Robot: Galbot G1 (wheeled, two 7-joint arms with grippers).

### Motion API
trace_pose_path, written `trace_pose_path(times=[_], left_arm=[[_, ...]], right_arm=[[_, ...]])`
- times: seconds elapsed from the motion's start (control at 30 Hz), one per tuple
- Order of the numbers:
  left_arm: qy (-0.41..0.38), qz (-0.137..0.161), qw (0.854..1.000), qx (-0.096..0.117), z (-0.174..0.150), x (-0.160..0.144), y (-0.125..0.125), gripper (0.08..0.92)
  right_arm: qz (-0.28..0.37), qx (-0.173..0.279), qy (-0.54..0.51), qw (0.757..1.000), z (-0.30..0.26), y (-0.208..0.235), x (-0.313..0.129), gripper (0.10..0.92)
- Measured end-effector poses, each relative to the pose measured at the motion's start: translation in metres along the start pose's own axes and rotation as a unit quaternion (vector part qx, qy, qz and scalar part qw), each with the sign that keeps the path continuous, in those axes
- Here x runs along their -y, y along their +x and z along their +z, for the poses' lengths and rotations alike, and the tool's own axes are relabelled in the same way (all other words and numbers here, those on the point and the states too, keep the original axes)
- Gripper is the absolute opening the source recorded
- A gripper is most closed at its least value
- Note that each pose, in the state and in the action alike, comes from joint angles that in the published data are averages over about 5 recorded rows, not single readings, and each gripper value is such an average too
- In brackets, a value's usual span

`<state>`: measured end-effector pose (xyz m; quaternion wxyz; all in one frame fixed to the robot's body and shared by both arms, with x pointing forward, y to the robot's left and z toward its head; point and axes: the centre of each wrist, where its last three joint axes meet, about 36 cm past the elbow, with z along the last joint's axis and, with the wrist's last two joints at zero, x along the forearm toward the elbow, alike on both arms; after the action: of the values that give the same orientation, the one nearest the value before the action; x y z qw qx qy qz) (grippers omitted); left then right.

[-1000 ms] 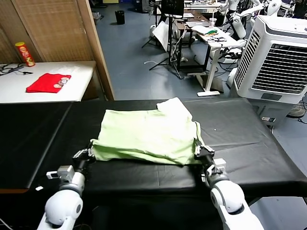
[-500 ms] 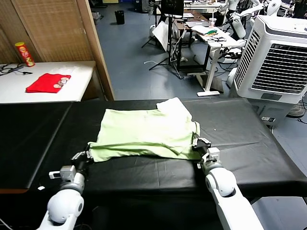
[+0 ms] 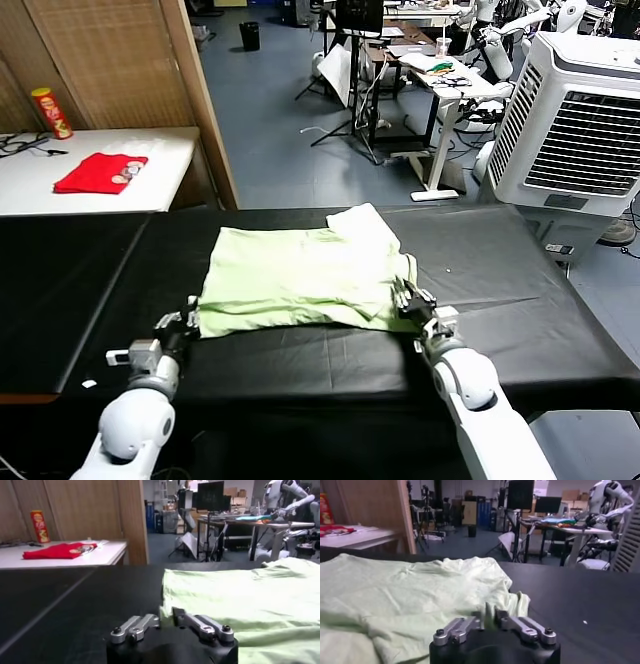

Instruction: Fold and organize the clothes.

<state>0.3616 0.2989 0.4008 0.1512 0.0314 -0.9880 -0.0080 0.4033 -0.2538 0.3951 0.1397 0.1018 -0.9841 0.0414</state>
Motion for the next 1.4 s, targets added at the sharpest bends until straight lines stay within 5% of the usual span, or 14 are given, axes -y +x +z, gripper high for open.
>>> trace_pose_path(times=[0.2,0.47,0.57,0.8,0.93,1.4], left_arm=[[0.026,0.024,0.999,-0.025,0.004,0.003,0.017,0.788],[0.033,0.038,0.998,-0.038,0.01,0.004,0.018,0.79],[0.034,0.04,0.998,-0.044,0.015,0.003,0.017,0.701],[0.021,0.038,0.998,-0.055,0.02,0.0,0.014,0.309],[-0.016,0.027,0.998,-0.055,0.02,-0.001,0.015,0.147],[-0.109,0.025,0.992,-0.05,0.0,-0.007,0.07,0.126]], right_arm=[[-0.002,-0.014,0.003,1.0,0.014,0.03,-0.009,0.794],[-0.006,-0.033,-0.001,0.999,0.028,0.04,-0.021,0.634],[-0.006,-0.035,-0.003,0.999,0.029,0.042,-0.023,0.504],[-0.002,-0.043,0.0,0.999,0.022,0.049,-0.023,0.155],[0.003,-0.064,0.002,0.998,0.016,0.057,-0.021,0.122],[0.006,-0.114,0.015,0.993,-0.006,0.115,-0.032,0.122]])
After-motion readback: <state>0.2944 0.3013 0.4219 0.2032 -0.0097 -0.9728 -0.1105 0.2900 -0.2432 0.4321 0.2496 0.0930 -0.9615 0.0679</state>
